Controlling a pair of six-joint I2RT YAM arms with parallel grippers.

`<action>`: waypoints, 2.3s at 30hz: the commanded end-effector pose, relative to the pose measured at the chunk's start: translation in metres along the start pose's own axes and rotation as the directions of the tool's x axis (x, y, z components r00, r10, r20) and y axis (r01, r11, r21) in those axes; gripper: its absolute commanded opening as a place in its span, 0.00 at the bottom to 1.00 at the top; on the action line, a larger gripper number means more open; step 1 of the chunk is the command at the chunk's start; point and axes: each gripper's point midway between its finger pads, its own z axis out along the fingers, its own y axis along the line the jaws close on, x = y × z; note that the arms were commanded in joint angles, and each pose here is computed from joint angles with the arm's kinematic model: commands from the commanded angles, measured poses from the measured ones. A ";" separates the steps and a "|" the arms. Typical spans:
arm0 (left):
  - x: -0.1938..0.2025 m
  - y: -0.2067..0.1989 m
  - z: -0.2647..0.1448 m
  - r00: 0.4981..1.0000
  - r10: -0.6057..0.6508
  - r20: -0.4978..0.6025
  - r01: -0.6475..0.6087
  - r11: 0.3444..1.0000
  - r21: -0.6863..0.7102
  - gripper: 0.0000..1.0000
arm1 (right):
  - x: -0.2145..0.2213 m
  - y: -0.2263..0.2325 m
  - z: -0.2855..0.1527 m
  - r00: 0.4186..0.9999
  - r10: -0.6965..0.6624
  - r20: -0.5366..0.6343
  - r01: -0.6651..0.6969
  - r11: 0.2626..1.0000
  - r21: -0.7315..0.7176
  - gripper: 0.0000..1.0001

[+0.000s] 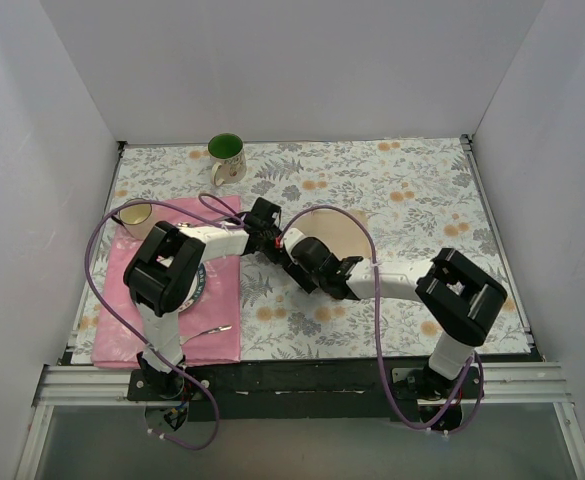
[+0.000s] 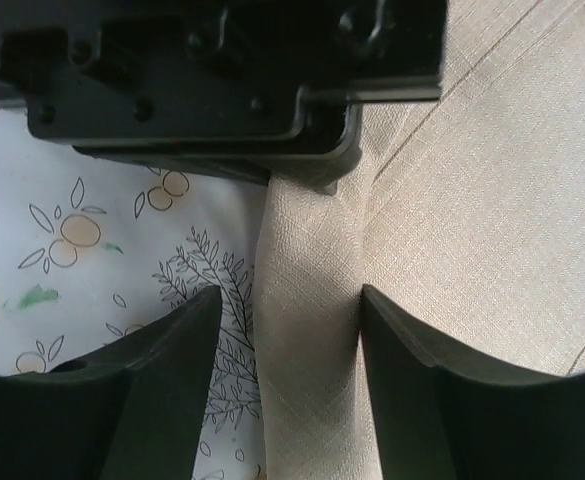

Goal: Fold the napkin, place the utensils inside, and roll it up
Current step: Roll the napkin with the utensil

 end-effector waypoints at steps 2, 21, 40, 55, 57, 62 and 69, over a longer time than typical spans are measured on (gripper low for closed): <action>-0.006 0.024 -0.002 1.000 -0.022 0.013 0.023 0.997 -0.070 0.00 | 0.015 0.004 0.010 0.998 0.050 -0.033 -0.049 0.999 0.022 0.53; -0.034 -0.004 -0.053 0.946 0.292 0.144 -0.297 0.955 0.014 0.55 | 0.037 0.042 0.006 0.941 0.307 -0.143 -0.338 0.873 -0.352 0.01; -0.022 -0.014 -0.074 0.989 0.123 0.086 -0.121 0.992 -0.024 0.71 | 0.023 0.035 0.004 0.642 0.612 -0.461 -0.705 0.236 -0.669 0.01; -0.009 0.004 -0.026 0.996 0.013 0.092 0.003 0.986 -0.168 0.53 | 0.030 0.020 0.016 0.609 0.645 -0.461 -0.742 0.259 -0.618 0.01; -0.008 0.002 -0.019 0.995 0.005 0.099 0.013 0.984 -0.178 0.53 | 0.031 0.018 0.016 0.616 0.644 -0.455 -0.740 0.273 -0.615 0.01; -0.011 0.011 -0.006 0.990 0.018 0.139 0.016 0.971 -0.240 0.52 | 0.033 0.016 0.018 0.620 0.644 -0.449 -0.743 0.296 -0.601 0.01; -0.034 0.041 0.011 0.961 0.166 0.222 -0.059 0.905 -0.422 0.42 | 0.035 0.012 0.019 0.633 0.645 -0.428 -0.739 0.340 -0.581 0.01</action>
